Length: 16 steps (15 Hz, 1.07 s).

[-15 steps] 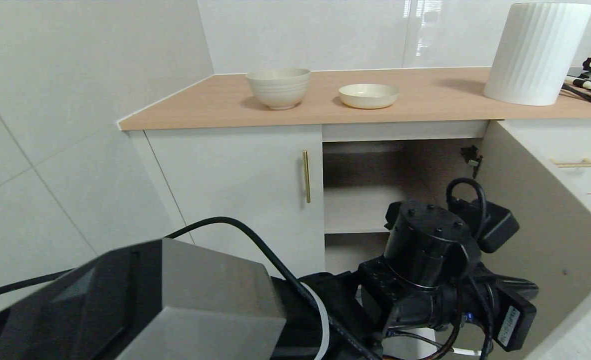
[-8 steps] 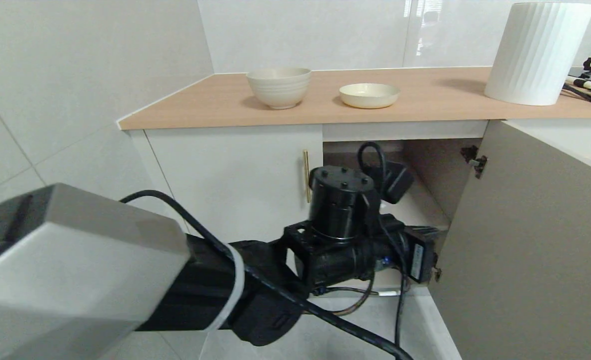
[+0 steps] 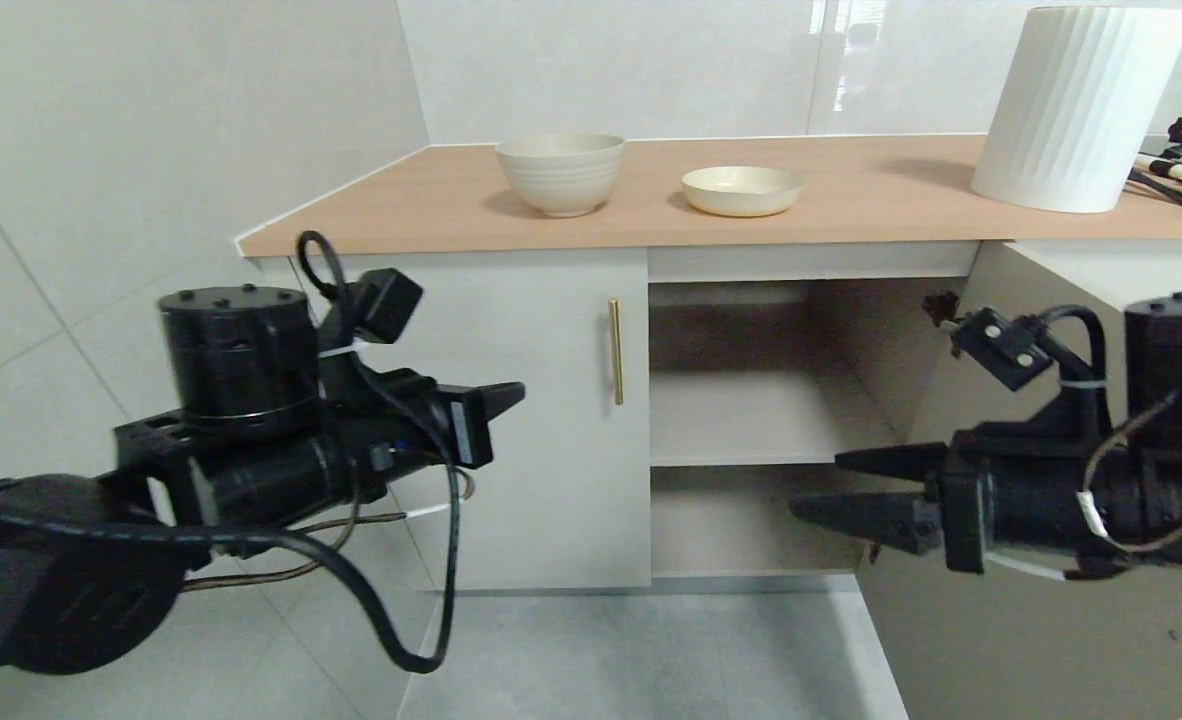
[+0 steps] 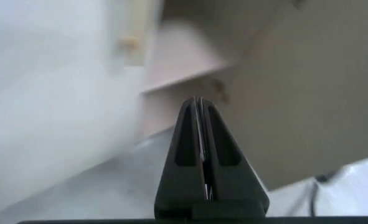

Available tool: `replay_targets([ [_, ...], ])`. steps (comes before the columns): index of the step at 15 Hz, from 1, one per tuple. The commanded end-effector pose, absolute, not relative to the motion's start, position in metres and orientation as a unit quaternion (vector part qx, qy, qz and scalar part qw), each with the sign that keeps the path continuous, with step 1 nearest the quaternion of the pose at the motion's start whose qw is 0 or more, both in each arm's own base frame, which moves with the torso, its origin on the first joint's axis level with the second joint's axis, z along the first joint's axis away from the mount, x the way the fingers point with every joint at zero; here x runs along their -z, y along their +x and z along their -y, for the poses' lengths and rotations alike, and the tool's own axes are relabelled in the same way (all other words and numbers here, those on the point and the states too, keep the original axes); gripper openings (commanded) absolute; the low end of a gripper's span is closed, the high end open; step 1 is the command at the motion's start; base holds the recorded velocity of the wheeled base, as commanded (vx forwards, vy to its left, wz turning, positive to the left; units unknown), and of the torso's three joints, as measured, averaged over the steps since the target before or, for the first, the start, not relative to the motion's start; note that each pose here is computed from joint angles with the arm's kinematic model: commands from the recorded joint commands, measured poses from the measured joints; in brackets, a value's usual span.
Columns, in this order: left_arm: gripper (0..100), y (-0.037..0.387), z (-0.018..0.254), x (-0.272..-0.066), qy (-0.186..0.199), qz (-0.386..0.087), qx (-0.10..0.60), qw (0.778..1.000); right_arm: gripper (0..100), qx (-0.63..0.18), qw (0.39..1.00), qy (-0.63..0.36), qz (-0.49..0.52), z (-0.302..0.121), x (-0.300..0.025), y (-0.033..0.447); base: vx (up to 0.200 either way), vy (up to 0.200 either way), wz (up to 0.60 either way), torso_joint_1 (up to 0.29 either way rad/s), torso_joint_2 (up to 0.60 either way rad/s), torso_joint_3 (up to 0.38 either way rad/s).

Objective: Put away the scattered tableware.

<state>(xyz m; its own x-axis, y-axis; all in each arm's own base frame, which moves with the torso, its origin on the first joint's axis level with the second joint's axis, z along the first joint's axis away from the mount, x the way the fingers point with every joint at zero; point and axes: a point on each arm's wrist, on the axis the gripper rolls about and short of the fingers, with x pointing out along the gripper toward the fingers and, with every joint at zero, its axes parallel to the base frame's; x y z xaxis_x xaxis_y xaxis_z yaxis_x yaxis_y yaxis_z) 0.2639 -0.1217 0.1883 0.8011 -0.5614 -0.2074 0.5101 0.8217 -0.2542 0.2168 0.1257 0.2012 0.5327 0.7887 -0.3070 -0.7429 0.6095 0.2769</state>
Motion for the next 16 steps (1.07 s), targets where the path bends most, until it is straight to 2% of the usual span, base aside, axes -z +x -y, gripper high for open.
replay_targets([
  [1, 0, 0.238, 0.093, -0.205, -0.100, -0.106, 0.259, 0.955, 100, -0.415, 0.880, 0.059, -0.223, -0.138, -0.191, 0.258, 0.000, 0.000, 0.00, 0.000, 0.00, 0.000],
  [2, 0, 0.236, 0.093, -0.206, -0.100, -0.104, 0.260, 0.955, 100, -0.395, 0.888, 0.059, -0.228, -0.137, -0.189, 0.264, 0.000, 0.000, 0.00, 0.000, 0.00, 0.000],
  [3, 100, 0.237, 0.093, -0.207, -0.099, -0.103, 0.260, 0.955, 100, -0.360, 0.901, 0.052, -0.236, -0.139, -0.181, 0.273, 0.000, 0.000, 0.00, 0.000, 0.00, 0.000],
  [7, 100, 0.234, 0.093, -0.203, -0.090, -0.107, 0.274, 0.952, 100, -0.337, 0.918, 0.053, -0.201, -0.131, -0.203, 0.262, 0.000, 0.000, 0.00, 0.000, 0.00, 0.000],
  [13, 100, 0.231, 0.091, -0.216, -0.087, -0.112, 0.269, 0.953, 100, -0.233, 0.956, 0.040, -0.175, -0.115, -0.242, 0.242, 0.000, 0.000, 0.00, 0.000, 0.00, 0.000],
  [16, 100, 0.225, 0.089, -0.221, -0.087, -0.108, 0.270, 0.953, 100, -0.233, 0.955, 0.039, -0.178, -0.112, -0.246, 0.236, 0.000, 0.000, 0.00, 0.000, 0.00, 0.000],
])
